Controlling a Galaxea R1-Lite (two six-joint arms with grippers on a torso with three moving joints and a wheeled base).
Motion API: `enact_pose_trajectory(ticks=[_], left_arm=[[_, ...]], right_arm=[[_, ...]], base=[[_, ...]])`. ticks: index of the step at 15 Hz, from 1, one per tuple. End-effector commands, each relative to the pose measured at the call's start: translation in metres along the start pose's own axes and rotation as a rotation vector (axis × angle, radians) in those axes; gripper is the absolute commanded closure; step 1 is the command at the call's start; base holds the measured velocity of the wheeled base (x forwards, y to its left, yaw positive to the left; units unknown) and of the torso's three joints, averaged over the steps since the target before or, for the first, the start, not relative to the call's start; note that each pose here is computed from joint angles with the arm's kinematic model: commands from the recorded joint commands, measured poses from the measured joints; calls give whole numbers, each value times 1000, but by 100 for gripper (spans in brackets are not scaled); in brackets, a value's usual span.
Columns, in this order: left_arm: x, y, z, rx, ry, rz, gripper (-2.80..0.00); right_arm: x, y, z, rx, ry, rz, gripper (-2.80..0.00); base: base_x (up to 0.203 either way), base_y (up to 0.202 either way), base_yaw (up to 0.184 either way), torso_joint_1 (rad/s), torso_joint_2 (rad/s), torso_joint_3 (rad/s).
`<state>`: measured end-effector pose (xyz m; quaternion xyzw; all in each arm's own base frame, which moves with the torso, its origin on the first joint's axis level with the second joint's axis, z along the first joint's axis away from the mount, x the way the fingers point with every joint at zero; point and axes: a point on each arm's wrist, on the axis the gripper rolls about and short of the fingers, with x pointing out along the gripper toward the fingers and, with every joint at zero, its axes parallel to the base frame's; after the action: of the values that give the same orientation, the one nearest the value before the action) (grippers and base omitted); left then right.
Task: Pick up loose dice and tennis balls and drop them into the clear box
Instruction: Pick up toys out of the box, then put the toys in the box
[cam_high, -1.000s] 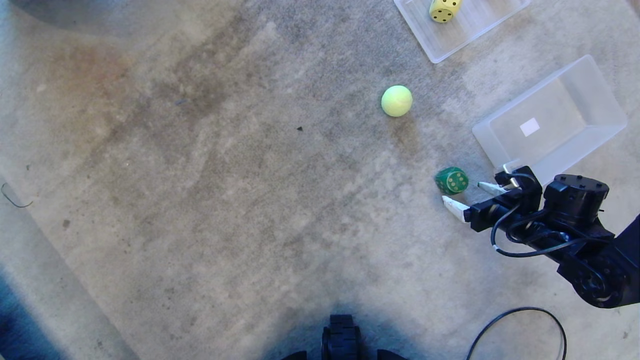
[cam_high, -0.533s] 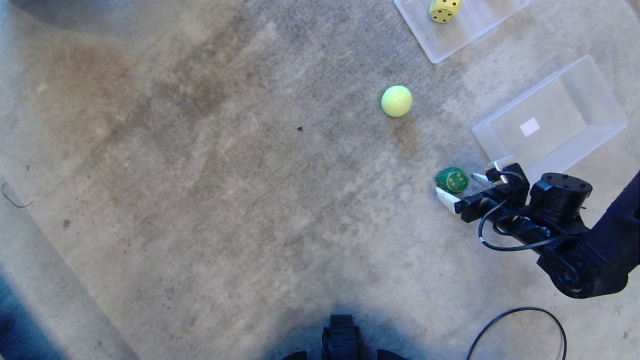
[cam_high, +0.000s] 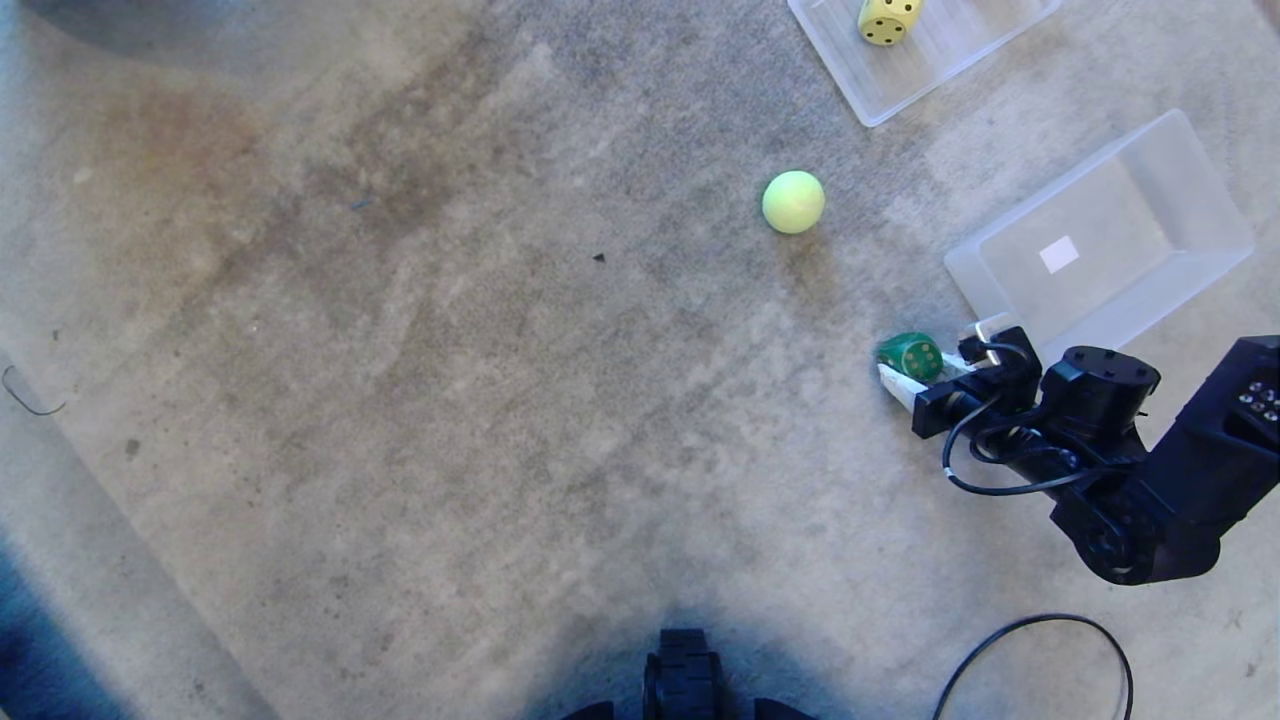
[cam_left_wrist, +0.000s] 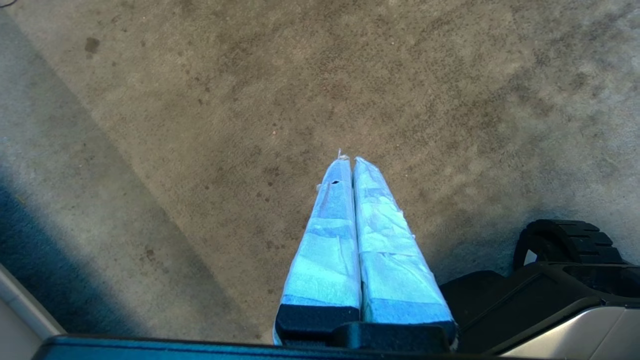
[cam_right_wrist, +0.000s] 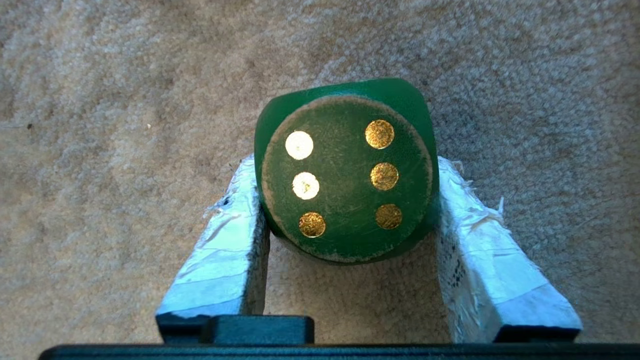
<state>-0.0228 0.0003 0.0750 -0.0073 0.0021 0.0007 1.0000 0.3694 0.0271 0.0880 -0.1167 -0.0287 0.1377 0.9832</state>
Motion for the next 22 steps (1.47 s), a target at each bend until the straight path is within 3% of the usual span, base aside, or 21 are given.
enact_pose_trajectory(ticks=[1,4,10,12,16,17,19,22], left_arm=[[0,0,0,-1,0,0,0],[0,0,0,-1,0,0,0],[0,0,0,-1,0,0,0],[0,0,0,-1,0,0,0],[0,0,0,-1,0,0,0],[0,0,0,-1,0,0,0],[0,0,0,-1,0,0,0],[0,0,0,-1,0,0,0]], right_arm=[[0,0,1,-2,-8,-1,0],[-14,0,24,-2,-28,-1,0],[-75,-2,109,74,-85,-32,0],[-90,-22,120,92,-86,-176,0],[-86,-39,106,104,-36,-394,0],[-80,-45,99,103,-44,-436,-280],[-67,-53,85,104,-71,-496,-280],[-60,-67,91,100,-143,-556,-280]], base=[[0,0,0,0,0,0],[0,0,0,0,0,0],[0,0,0,0,0,0],[0,0,0,0,0,0],[0,0,0,0,0,0],[0,0,0,0,0,0],[0,0,0,0,0,0],[0,0,0,0,0,0]])
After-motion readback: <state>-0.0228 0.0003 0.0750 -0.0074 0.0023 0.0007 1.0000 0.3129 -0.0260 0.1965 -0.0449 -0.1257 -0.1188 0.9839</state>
